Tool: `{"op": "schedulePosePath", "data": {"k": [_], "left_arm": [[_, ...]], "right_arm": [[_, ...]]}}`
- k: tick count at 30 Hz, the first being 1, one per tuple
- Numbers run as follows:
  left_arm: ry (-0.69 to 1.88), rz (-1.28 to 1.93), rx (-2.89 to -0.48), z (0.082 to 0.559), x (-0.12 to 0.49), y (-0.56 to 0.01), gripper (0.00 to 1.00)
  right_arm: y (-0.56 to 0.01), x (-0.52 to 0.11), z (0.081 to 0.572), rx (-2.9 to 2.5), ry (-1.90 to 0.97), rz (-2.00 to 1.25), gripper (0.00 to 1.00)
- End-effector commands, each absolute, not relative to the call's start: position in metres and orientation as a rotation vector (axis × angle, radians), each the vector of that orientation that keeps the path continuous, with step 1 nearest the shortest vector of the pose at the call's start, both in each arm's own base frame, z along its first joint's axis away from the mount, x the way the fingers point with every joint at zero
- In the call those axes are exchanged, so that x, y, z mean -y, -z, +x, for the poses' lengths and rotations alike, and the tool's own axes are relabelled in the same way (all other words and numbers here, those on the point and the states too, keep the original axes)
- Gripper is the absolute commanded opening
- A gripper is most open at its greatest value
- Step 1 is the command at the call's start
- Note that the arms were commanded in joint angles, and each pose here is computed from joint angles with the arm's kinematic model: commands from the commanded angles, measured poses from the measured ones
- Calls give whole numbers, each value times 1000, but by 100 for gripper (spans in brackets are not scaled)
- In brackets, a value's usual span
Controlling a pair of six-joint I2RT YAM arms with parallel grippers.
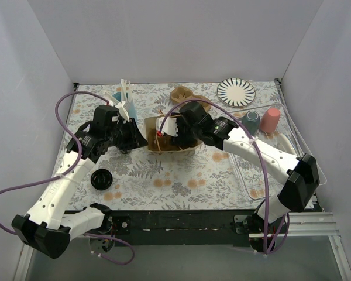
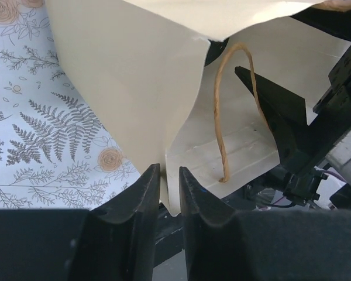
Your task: Pack the takeout coffee
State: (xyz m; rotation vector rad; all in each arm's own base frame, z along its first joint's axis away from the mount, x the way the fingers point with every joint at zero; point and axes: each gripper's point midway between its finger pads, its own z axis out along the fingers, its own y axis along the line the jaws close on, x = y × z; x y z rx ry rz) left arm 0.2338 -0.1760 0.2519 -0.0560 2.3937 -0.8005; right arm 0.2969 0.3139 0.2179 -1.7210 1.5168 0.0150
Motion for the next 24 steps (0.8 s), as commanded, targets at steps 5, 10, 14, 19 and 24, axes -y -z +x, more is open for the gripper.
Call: {"op": "schedulePosePath", "data": {"k": [5, 10, 14, 19, 24], "left_arm": [[777, -60, -2333, 250, 177, -277, 30], [746, -55, -2314, 260, 176, -283, 34], [733, -60, -2293, 267, 176, -291, 36], [720, -63, -2277, 272, 175, -298, 37], [681, -84, -2244, 281, 171, -307, 39]], "right_arm": [[-262, -316, 304, -1500, -79, -1604, 71], [-275, -318, 313, -1498, -73, -1565, 69], [-284, -321, 322, -1503, -67, -1520, 67], [-293, -323, 332, -1508, -54, -1468, 66], [-306, -324, 338, -1500, -45, -1421, 66]]}}
